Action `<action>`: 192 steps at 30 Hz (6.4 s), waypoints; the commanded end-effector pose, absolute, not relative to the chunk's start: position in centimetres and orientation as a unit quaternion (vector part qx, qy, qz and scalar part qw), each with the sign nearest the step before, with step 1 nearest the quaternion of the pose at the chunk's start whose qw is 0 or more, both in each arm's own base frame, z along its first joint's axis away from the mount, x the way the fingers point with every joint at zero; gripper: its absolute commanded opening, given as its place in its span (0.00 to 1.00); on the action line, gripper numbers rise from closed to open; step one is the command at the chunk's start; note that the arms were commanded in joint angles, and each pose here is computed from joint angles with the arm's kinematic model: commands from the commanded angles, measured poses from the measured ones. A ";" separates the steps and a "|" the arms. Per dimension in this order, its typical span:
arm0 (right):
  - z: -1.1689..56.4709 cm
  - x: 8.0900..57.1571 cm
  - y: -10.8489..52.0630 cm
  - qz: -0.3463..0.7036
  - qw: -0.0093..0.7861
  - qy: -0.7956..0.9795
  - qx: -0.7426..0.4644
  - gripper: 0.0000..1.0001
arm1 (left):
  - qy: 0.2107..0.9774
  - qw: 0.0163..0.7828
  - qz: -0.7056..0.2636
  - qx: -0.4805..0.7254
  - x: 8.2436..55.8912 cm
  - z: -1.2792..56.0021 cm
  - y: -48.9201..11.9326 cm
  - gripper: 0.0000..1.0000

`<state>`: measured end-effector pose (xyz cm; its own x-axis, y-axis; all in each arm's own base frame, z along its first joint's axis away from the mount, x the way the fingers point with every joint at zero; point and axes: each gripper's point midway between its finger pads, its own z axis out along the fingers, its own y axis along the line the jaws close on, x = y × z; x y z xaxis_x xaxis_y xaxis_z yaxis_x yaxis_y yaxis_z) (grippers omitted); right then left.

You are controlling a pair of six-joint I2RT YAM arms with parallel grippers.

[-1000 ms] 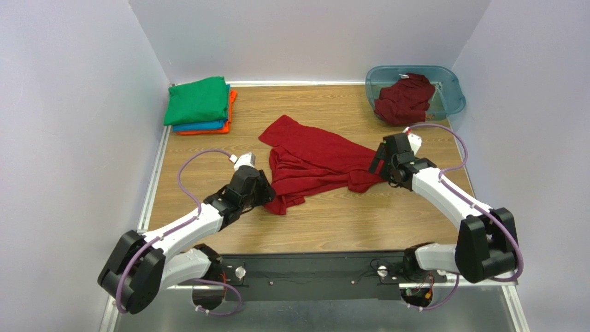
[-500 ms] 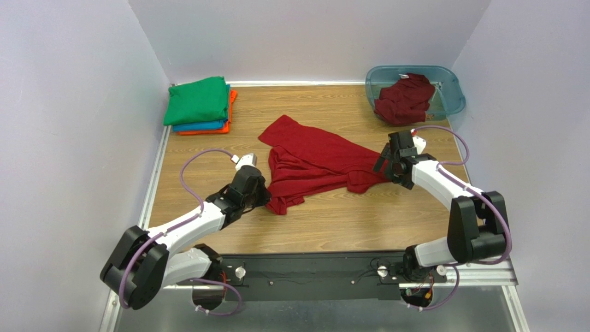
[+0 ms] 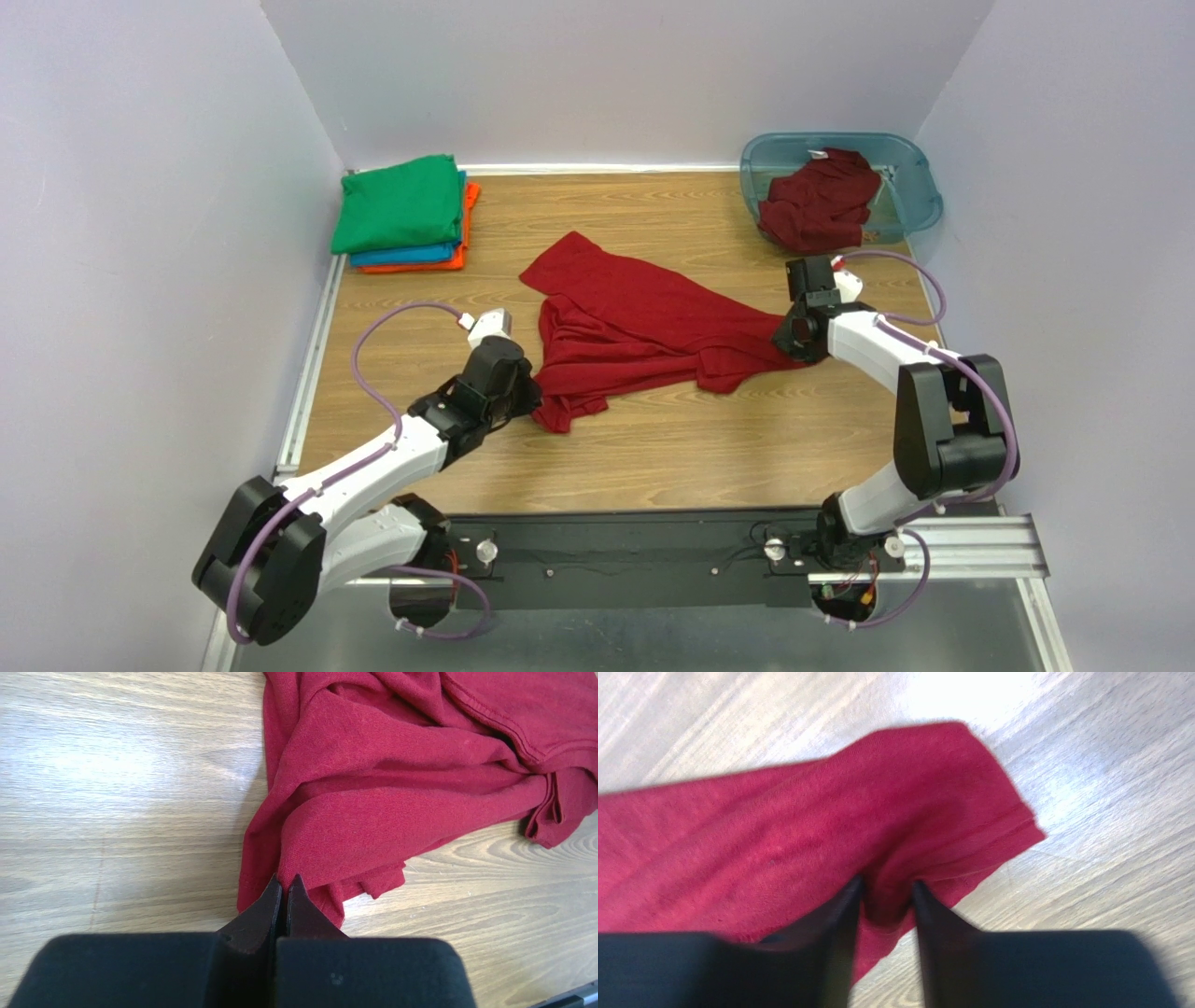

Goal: Fold and stack the t-shirts
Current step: Flatten the tshirt out

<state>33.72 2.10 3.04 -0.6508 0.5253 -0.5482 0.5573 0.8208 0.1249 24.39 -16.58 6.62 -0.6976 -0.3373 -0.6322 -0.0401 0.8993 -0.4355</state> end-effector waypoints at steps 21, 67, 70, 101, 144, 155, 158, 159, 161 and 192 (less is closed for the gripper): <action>36.5 34.3 2.9 0.143 0.615 0.735 0.246 0.01 | 0.668 0.685 -0.186 -0.226 26.3 39.6 -7.2 0.00; 17.3 47.6 1.4 -0.044 0.423 0.873 0.239 1.00 | 0.803 0.546 -0.010 -0.237 42.7 21.2 -5.6 0.98; 17.4 46.9 1.7 -0.034 0.421 0.875 0.236 1.00 | 0.808 0.543 -0.018 -0.231 42.4 21.0 -5.9 0.98; 3.1 33.3 10.4 0.181 0.227 0.942 0.171 1.00 | 0.906 0.371 -0.170 -0.115 35.2 4.2 -15.2 0.98; 4.2 26.2 10.0 0.172 0.214 0.939 0.207 1.00 | 0.920 0.323 -0.162 -0.150 29.8 5.6 -14.2 0.98; 0.5 16.2 10.7 0.145 0.056 0.955 0.253 1.00 | 0.933 0.272 -0.111 -0.208 24.0 2.7 -10.9 0.98; 1.0 15.6 10.7 0.144 0.062 0.954 0.256 1.00 | 0.931 0.267 -0.116 -0.218 23.4 2.8 -10.9 0.98; 1.3 15.7 10.4 0.140 0.069 0.953 0.259 1.00 | 0.930 0.266 -0.117 -0.225 23.3 2.8 -10.8 0.98; 2.5 17.2 10.1 0.135 0.102 0.953 0.251 1.00 | 0.924 0.281 -0.109 -0.235 23.9 3.6 -10.4 0.98; 0.4 31.4 9.7 0.040 0.168 0.964 0.200 1.00 | 0.937 0.286 -0.090 -0.179 35.0 0.8 -11.2 0.98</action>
<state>30.05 10.25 2.36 -0.8658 0.4122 -0.2838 0.3688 0.9088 0.1950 35.16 -11.18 3.34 -0.7195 -0.4202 -0.5529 -0.3055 0.9065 -0.2914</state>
